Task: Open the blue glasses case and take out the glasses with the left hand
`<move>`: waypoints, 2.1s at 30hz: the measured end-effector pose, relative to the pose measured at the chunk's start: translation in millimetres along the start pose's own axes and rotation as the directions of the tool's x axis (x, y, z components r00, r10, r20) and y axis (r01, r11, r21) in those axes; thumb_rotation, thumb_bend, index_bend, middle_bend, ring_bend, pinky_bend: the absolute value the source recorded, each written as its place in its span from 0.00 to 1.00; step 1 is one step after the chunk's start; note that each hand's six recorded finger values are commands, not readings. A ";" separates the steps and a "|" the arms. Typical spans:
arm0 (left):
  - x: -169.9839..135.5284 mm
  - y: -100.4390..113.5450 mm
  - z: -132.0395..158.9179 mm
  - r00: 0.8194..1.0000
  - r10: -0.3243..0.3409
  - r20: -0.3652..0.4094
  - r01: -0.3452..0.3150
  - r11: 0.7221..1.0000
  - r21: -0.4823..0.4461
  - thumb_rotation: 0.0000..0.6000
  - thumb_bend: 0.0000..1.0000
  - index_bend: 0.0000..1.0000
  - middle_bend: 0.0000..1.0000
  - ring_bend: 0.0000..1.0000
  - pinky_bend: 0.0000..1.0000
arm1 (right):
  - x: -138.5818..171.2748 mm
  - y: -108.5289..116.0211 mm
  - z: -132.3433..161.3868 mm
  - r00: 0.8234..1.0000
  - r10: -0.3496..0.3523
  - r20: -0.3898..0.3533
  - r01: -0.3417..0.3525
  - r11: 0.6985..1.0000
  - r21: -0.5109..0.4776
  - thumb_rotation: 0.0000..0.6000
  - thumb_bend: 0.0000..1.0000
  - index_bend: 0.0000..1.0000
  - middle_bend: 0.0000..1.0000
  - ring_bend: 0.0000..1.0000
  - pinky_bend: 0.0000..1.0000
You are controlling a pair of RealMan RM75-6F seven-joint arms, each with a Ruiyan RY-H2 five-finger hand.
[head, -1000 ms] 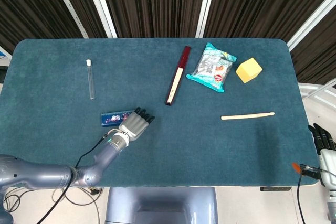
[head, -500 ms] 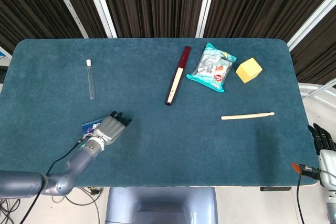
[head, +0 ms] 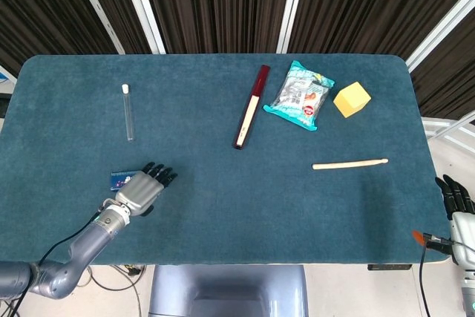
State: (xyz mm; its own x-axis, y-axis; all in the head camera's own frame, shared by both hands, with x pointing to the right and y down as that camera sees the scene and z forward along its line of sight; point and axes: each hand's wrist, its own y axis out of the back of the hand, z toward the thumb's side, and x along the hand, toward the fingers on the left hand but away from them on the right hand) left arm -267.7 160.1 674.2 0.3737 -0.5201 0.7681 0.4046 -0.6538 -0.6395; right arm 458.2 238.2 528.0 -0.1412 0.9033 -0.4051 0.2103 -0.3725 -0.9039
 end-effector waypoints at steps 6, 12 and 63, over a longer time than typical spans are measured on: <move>-8.3 -2.6 -17.4 0.991 0.075 -0.109 -0.085 0.992 -0.090 1.00 0.10 0.00 0.00 0.00 0.04 | -0.1 -0.1 -0.1 1.000 0.001 0.000 -0.001 1.000 -0.001 1.00 0.18 0.00 0.00 0.00 0.19; -4.7 -15.3 -36.2 0.973 0.057 -0.222 -0.091 0.985 -0.149 1.00 0.10 0.00 0.00 0.00 0.04 | 0.3 -0.3 0.5 1.000 0.001 -0.002 -0.001 1.000 -0.001 1.00 0.18 0.00 0.00 0.00 0.19; 19.6 -15.1 -91.2 0.985 0.080 -0.154 -0.076 0.997 0.026 1.00 0.25 0.00 0.28 0.04 0.18 | -0.2 -0.9 -0.9 1.000 0.002 0.006 -0.002 1.000 0.006 1.00 0.18 0.00 0.00 0.00 0.19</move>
State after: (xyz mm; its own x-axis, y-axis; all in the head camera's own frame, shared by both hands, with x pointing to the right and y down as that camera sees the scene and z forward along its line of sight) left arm -342.6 109.7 702.0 0.2716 -0.6489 0.7107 0.3968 -0.5973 -0.6970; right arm 458.9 238.6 529.1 -0.1464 0.9014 -0.4074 0.2047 -0.3753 -0.9040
